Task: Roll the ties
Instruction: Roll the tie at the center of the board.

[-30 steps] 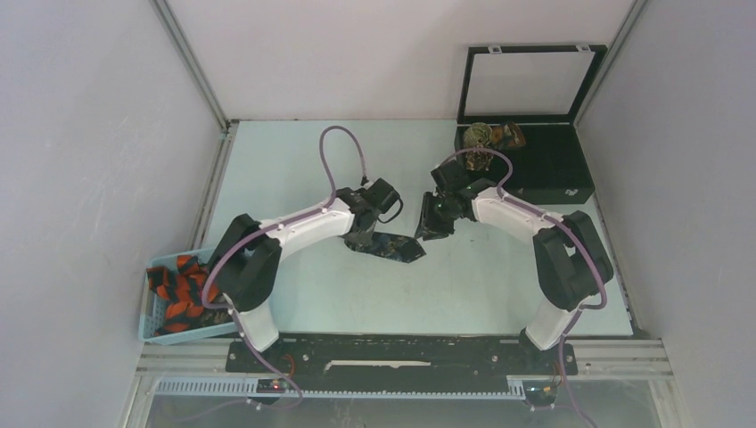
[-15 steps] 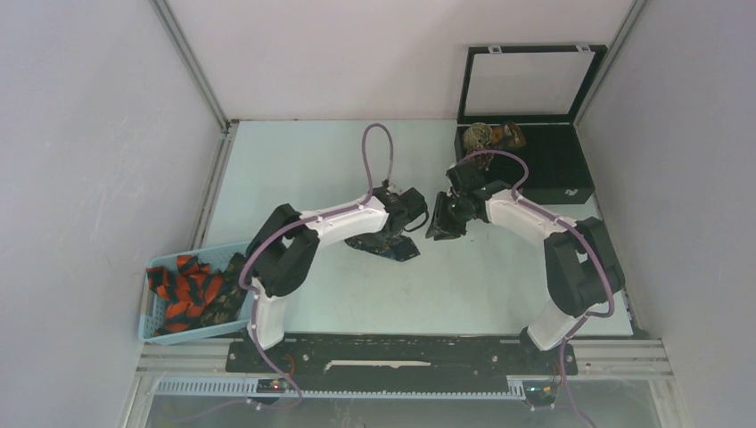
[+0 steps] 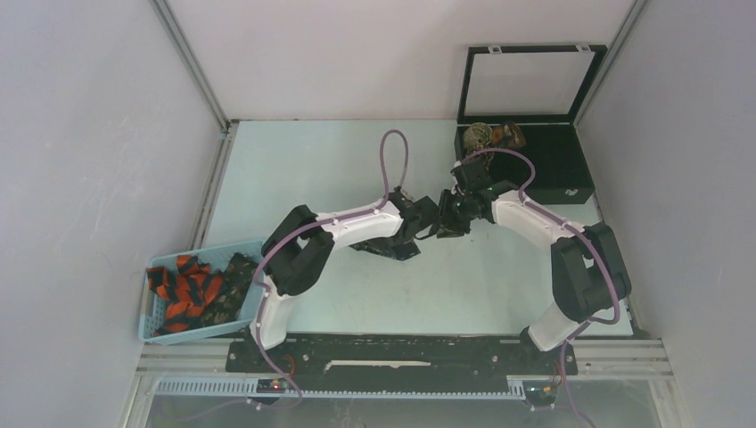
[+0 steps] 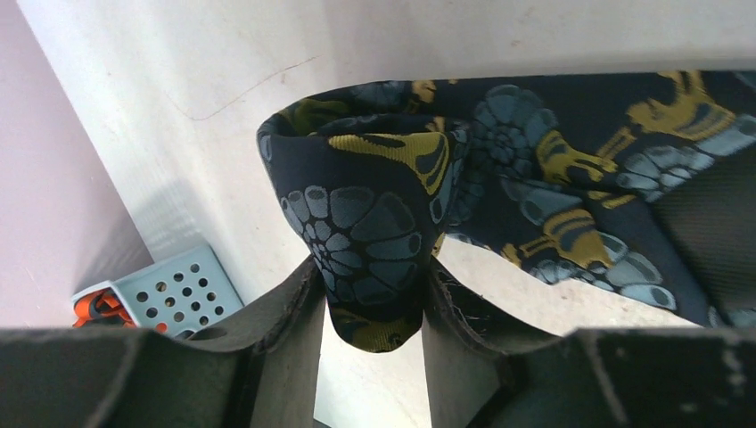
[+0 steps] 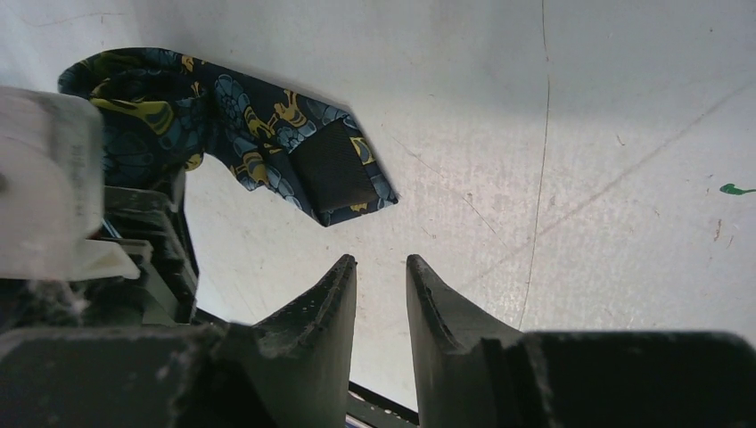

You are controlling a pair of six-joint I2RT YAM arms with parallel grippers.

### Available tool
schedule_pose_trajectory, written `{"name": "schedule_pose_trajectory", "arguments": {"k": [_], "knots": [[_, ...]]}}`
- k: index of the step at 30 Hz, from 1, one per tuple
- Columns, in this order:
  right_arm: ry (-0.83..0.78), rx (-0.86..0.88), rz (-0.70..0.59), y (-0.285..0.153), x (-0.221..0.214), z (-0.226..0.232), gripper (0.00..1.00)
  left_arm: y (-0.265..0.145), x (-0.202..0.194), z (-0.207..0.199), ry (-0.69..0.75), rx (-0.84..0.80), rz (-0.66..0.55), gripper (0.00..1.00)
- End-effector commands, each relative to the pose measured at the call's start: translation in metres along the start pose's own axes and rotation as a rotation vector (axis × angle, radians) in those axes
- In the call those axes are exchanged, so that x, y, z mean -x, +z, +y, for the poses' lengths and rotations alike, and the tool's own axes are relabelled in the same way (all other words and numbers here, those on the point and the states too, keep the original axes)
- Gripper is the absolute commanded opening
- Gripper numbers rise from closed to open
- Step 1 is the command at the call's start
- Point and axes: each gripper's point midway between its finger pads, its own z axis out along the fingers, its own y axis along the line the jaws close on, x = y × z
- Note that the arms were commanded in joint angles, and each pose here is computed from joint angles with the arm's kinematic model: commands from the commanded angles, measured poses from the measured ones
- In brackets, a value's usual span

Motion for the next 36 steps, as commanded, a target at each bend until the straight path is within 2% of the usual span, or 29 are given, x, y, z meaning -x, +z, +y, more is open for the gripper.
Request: {"name": "schedule_pose_trajectory", "arguments": {"k": [1, 8, 18, 28, 36], "knots": [[-0.026, 0.035, -0.036, -0.014, 0.006, 0.008, 0.3, -0.011, 0.008, -0.023, -0.021, -0.077, -0.012, 0.45], [-0.023, 0.037, -0.041, -0.016, 0.007, 0.008, 0.3, -0.02, 0.011, -0.043, -0.028, -0.196, -0.014, 0.5], [-0.017, 0.045, -0.046, -0.018, 0.008, 0.01, 0.3, -0.038, 0.025, -0.051, -0.085, -0.324, -0.059, 0.55], [-0.024, 0.089, -0.05, -0.016, 0.008, 0.024, 0.3, -0.055, 0.034, -0.024, -0.183, -0.415, -0.125, 0.57], [-0.101, 0.23, -0.052, -0.011, -0.002, 0.07, 0.32, -0.07, 0.033, 0.011, -0.266, -0.487, -0.204, 0.66]]}}
